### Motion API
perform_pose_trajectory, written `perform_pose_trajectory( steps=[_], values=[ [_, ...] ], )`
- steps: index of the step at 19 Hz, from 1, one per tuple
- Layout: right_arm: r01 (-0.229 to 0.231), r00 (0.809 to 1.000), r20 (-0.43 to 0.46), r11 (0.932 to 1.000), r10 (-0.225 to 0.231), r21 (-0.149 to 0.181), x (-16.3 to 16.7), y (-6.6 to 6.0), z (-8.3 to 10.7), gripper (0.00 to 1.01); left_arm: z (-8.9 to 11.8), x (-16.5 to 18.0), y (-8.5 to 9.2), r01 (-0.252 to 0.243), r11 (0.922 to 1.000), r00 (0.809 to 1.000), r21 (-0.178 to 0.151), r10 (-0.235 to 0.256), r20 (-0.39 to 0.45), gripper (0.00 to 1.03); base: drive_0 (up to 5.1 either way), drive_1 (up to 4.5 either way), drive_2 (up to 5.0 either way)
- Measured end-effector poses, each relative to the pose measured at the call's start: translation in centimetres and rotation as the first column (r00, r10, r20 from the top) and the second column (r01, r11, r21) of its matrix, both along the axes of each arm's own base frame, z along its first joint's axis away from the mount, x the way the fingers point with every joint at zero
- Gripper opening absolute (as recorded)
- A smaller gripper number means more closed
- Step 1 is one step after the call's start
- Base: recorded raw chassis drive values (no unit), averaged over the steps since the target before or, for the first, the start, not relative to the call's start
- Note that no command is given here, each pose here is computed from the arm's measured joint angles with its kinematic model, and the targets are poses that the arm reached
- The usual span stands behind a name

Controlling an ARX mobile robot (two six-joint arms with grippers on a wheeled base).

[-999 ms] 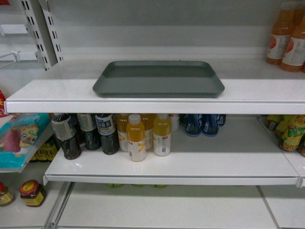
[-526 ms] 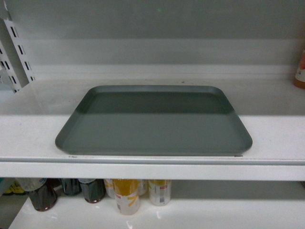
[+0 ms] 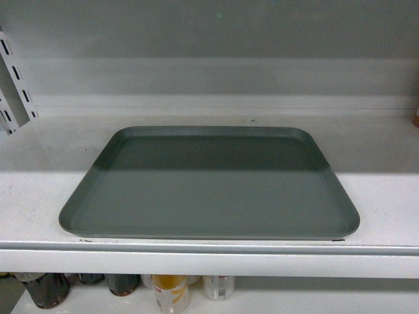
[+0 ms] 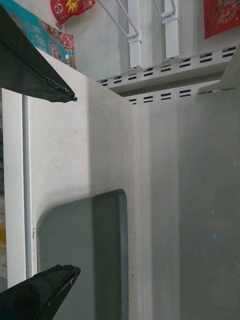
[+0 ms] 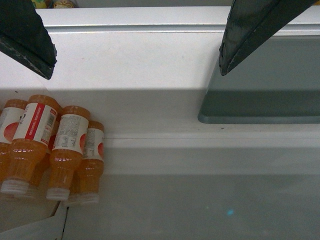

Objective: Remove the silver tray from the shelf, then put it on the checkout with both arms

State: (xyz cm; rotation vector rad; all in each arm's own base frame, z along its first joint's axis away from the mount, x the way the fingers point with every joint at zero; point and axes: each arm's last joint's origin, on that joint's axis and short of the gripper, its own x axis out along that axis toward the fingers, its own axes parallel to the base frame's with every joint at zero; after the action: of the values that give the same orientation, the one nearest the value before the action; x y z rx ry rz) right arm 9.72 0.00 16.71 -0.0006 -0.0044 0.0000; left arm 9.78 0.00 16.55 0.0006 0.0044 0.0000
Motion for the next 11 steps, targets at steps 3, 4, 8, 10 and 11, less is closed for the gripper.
perform_pose_trajectory(
  steps=[3, 4, 8, 10, 11],
  values=[
    [0.000, 1.000, 0.000, 1.0000, 0.000, 0.000, 0.00, 0.00, 0.00, 0.98, 0.00, 0.00, 0.00, 0.000, 1.0000, 1.000, 0.000, 0.000, 0.000, 0.98, 0.0, 0.00, 0.0],
    [0.000, 1.000, 0.000, 1.0000, 0.000, 0.000, 0.00, 0.00, 0.00, 0.98, 0.00, 0.00, 0.00, 0.000, 1.0000, 1.000, 0.000, 0.000, 0.000, 0.98, 0.0, 0.00, 0.0],
    [0.000, 1.000, 0.000, 1.0000, 0.000, 0.000, 0.00, 0.00, 0.00, 0.98, 0.00, 0.00, 0.00, 0.000, 1.0000, 1.000, 0.000, 0.000, 0.000, 0.98, 0.0, 0.00, 0.0],
    [0.000, 1.000, 0.000, 1.0000, 0.000, 0.000, 0.00, 0.00, 0.00, 0.98, 0.00, 0.00, 0.00, 0.000, 1.0000, 1.000, 0.000, 0.000, 0.000, 0.98, 0.0, 0.00, 0.0],
    [0.000, 1.000, 0.000, 1.0000, 0.000, 0.000, 0.00, 0.00, 0.00, 0.98, 0.00, 0.00, 0.00, 0.000, 1.0000, 1.000, 0.000, 0.000, 0.000, 0.98, 0.0, 0.00, 0.0]
  ],
)
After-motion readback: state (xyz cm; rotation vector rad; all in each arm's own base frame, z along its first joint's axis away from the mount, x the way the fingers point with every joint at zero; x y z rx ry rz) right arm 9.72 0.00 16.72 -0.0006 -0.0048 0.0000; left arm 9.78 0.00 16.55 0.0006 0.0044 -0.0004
